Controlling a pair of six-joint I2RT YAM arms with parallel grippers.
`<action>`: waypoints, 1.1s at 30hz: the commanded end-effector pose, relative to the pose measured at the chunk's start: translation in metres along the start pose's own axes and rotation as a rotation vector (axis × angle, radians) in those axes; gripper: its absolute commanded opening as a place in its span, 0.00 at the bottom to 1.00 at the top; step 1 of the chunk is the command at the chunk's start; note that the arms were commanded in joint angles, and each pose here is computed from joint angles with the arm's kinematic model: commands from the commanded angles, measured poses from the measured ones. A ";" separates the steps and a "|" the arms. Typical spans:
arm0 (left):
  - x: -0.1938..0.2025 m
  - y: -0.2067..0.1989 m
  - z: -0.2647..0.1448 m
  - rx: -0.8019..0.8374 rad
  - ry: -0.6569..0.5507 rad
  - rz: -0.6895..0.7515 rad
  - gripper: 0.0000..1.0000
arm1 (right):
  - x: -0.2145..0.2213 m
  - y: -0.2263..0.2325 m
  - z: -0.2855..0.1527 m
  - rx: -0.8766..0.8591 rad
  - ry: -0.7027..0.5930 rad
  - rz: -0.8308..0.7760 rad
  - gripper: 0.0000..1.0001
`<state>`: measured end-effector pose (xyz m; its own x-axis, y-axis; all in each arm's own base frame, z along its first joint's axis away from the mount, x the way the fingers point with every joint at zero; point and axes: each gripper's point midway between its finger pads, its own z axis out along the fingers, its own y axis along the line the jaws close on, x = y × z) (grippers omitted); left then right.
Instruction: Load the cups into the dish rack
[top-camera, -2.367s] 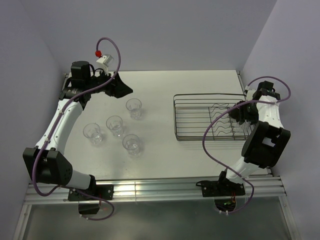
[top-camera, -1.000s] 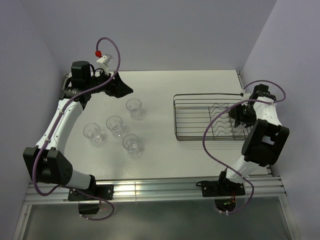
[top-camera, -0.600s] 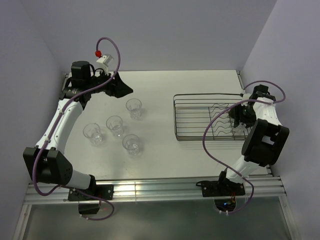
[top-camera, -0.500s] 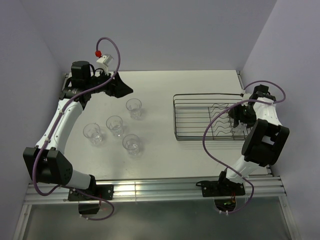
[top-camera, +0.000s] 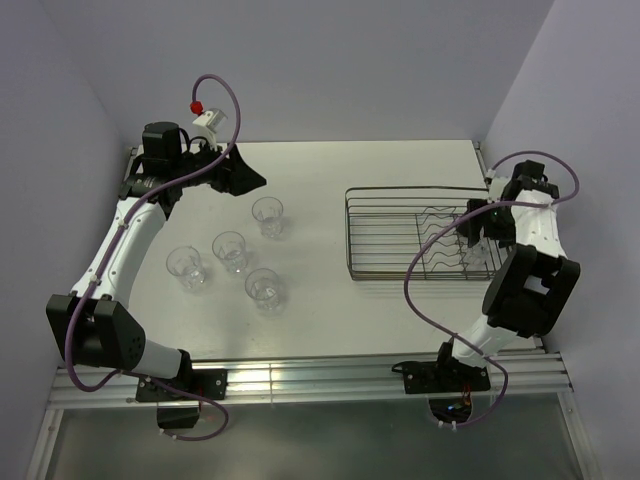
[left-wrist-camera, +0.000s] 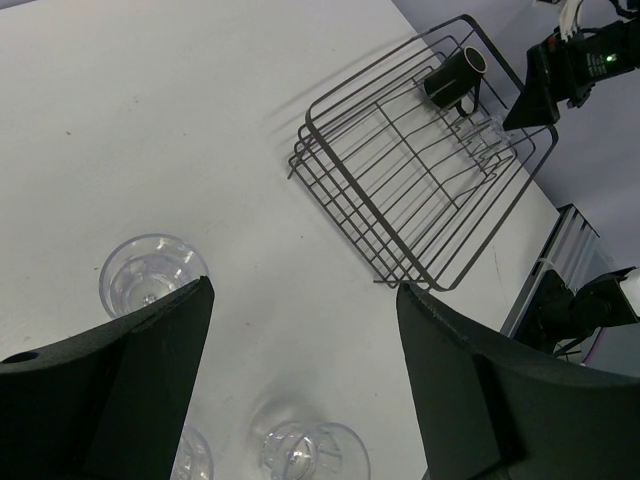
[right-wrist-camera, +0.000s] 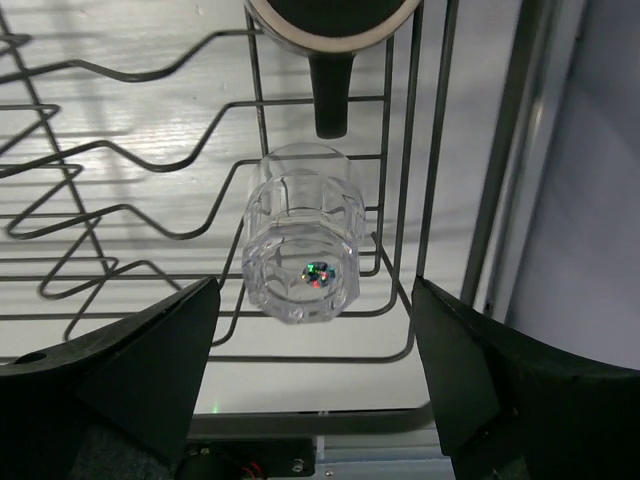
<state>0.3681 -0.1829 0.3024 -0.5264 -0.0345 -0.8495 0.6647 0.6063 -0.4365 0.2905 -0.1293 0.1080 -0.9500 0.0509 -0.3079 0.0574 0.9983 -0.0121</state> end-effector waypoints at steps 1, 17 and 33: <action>-0.013 -0.010 -0.007 0.019 -0.046 0.042 0.81 | -0.026 0.002 -0.042 0.011 -0.124 -0.020 0.84; -0.007 -0.006 -0.020 -0.050 -0.034 0.072 0.81 | -0.089 0.073 -0.125 -0.146 -0.366 -0.099 0.79; 0.057 0.065 -0.021 -0.318 0.206 0.025 0.80 | -0.099 0.235 -0.128 -0.430 -0.542 -0.342 0.79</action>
<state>0.3549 -0.1397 0.2364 -0.6322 0.0759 -0.7711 0.5203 0.7791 -0.3499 0.3527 0.0873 0.2319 -0.6979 -0.1996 -0.6878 -0.4104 0.8985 0.1557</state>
